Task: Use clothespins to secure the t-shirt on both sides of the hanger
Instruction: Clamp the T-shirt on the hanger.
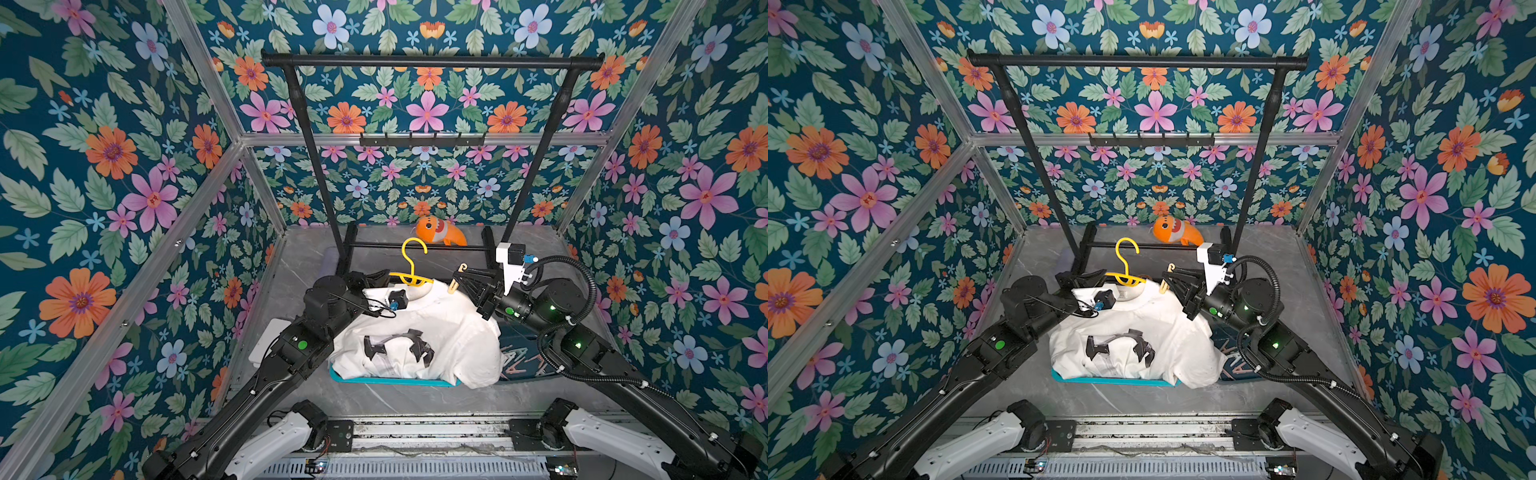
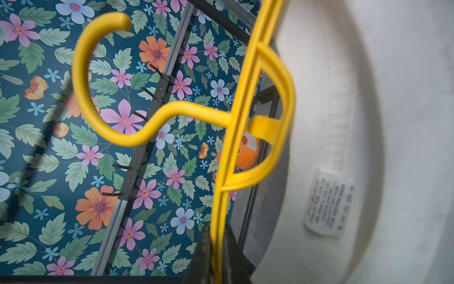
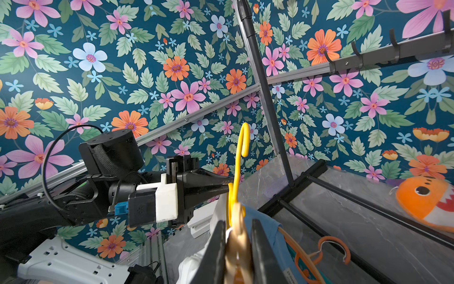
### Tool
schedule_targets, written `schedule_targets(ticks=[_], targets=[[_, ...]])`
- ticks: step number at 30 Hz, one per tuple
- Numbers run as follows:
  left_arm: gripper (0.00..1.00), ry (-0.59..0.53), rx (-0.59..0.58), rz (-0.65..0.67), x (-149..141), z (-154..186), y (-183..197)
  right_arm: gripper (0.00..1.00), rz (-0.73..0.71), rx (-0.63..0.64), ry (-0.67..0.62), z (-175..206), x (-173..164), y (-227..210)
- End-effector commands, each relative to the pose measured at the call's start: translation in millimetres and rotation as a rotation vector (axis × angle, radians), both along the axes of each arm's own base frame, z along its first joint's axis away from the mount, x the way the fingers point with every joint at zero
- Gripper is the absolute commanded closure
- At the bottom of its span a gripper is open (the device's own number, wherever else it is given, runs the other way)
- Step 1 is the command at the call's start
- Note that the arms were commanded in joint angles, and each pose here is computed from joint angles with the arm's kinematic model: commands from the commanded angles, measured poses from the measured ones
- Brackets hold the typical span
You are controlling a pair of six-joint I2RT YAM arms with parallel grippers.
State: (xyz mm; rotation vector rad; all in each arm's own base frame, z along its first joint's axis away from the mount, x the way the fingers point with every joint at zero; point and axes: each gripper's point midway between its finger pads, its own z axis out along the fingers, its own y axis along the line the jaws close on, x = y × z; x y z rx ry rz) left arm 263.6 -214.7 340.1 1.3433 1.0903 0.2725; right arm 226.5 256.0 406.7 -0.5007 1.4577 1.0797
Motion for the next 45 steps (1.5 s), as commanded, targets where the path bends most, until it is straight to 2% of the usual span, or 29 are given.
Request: schedule_targets(ticks=[1,15,26,45], targets=[[1.00,-0.051,-0.056,-0.020,-1.3,18.7,-3.8,1.00,0.018,0.021,-0.015,6.6,-4.4,0.1],[1.00,-0.055,-0.110,-0.014,-2.3,31.6,-2.5,1.00,0.048,0.017,0.062,-15.1,-2.8,6.3],[1.00,-0.037,-0.118,0.009,2.8,30.8,-2.0,1.00,0.085,0.078,0.105,-21.6,-9.0,6.7],[1.00,0.026,-0.153,0.025,8.1,33.2,-4.4,1.00,0.096,-0.051,0.064,-57.5,-14.8,7.9]])
